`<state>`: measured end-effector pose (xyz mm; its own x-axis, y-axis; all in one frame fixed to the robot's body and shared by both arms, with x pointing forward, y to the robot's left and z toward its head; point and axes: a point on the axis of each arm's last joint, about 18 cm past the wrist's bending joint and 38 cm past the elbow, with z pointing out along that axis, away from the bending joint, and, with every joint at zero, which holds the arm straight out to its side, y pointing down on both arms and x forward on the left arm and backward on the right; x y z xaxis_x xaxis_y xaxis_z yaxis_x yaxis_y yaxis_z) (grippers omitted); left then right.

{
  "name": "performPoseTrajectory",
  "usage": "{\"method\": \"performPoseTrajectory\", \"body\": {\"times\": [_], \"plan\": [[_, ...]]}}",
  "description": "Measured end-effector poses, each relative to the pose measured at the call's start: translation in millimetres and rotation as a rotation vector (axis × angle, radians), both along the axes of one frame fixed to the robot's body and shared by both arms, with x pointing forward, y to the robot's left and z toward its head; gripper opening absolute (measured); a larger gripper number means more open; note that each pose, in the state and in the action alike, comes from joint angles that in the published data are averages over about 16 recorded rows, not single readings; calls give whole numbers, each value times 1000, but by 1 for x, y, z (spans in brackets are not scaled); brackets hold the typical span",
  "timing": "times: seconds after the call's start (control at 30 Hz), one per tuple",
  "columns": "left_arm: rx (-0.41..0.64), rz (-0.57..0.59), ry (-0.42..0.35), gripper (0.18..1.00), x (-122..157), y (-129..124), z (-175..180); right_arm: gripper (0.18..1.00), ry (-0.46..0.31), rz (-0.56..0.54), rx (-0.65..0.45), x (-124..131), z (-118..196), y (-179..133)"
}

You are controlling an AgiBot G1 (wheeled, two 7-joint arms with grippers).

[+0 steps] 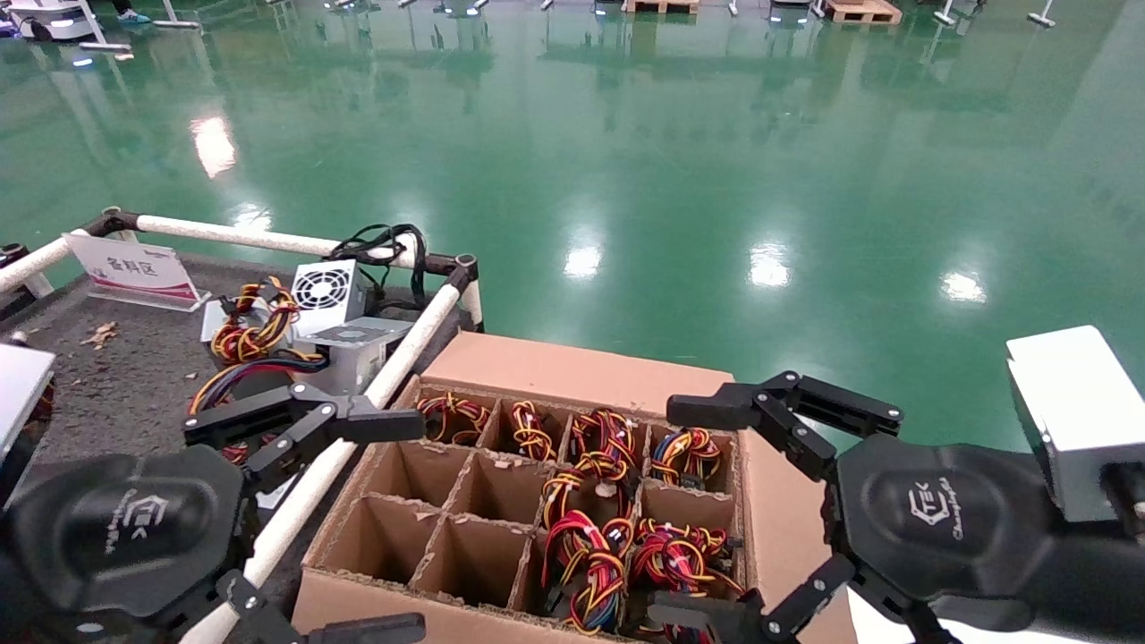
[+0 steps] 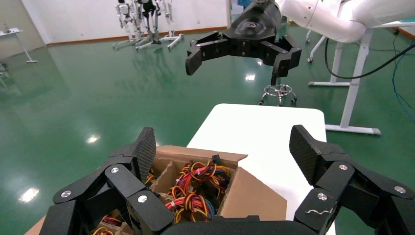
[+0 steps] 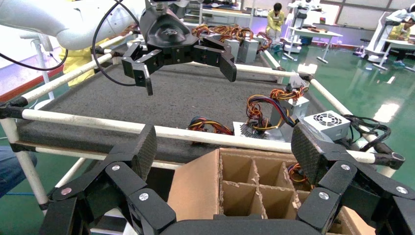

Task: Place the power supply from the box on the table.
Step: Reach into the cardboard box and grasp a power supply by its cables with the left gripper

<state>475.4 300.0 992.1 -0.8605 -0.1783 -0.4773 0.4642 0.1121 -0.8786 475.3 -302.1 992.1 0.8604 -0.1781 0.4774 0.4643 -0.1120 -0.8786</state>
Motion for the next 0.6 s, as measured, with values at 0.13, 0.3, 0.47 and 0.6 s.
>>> {"method": "performPoseTrajectory", "body": {"times": [0.13, 0.3, 0.47, 0.6], "plan": [[0, 0, 0, 998, 0, 0, 0, 998, 0, 0, 0, 0, 0, 0], [0, 0, 0, 998, 0, 0, 0, 998, 0, 0, 0, 0, 0, 0], [0, 0, 0, 998, 0, 0, 0, 998, 0, 0, 0, 0, 0, 0], [0, 0, 0, 998, 0, 0, 0, 998, 0, 0, 0, 0, 0, 0]]}}
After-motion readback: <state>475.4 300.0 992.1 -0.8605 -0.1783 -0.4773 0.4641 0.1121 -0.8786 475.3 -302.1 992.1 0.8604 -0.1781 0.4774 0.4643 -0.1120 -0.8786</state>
